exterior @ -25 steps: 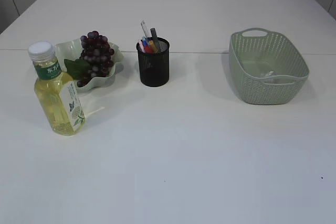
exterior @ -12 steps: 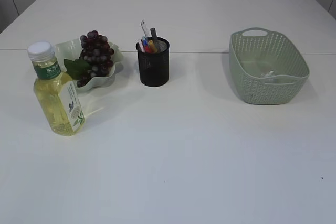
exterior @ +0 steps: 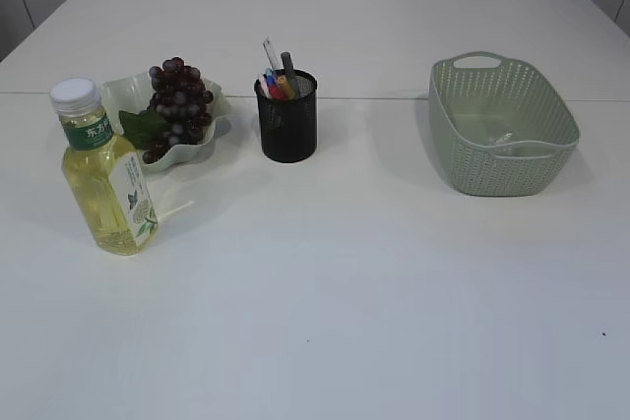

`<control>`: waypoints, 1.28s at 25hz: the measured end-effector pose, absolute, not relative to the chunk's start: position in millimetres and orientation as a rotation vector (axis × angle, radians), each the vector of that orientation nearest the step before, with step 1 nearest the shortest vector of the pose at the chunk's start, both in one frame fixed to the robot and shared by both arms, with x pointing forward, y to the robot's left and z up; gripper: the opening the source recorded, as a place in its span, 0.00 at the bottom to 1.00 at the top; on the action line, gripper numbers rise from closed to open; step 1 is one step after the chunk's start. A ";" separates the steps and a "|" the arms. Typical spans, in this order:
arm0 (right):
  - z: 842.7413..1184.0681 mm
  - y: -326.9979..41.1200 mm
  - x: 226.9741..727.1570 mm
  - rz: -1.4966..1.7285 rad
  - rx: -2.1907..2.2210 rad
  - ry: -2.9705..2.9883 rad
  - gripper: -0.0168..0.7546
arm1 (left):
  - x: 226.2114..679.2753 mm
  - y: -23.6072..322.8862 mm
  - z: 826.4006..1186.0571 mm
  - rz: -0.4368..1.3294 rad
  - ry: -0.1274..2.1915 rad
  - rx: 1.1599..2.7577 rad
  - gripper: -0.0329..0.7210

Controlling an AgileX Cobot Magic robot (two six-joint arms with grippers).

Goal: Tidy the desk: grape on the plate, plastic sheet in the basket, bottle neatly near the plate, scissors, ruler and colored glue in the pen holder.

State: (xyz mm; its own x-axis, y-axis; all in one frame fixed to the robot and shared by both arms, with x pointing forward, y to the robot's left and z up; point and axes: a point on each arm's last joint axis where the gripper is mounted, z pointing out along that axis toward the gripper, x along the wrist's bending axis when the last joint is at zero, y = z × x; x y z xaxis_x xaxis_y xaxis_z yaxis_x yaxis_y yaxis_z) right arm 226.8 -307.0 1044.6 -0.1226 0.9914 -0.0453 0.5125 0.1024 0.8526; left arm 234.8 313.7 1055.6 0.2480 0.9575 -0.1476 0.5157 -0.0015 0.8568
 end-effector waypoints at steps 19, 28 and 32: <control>1044.4 -306.7 226.7 0.898 1.509 1.686 0.55 | 234.1 312.8 1056.1 0.671 1.442 1.600 0.64; 1044.4 -304.0 225.5 0.783 1.653 1.489 0.55 | 230.6 310.8 1056.1 0.831 1.688 1.404 0.62; 1044.4 -303.6 225.4 0.770 1.669 1.466 0.55 | 230.4 310.4 1056.1 0.844 1.708 1.387 0.62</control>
State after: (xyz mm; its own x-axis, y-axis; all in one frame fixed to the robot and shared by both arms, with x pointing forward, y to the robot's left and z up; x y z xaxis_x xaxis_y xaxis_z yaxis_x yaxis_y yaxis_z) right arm 225.4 -303.6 1044.4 0.1550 0.9868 -0.0472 0.5213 -0.0411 0.8524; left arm 230.4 310.4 1056.1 -0.1155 0.9815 -0.1524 0.4754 0.1893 0.8592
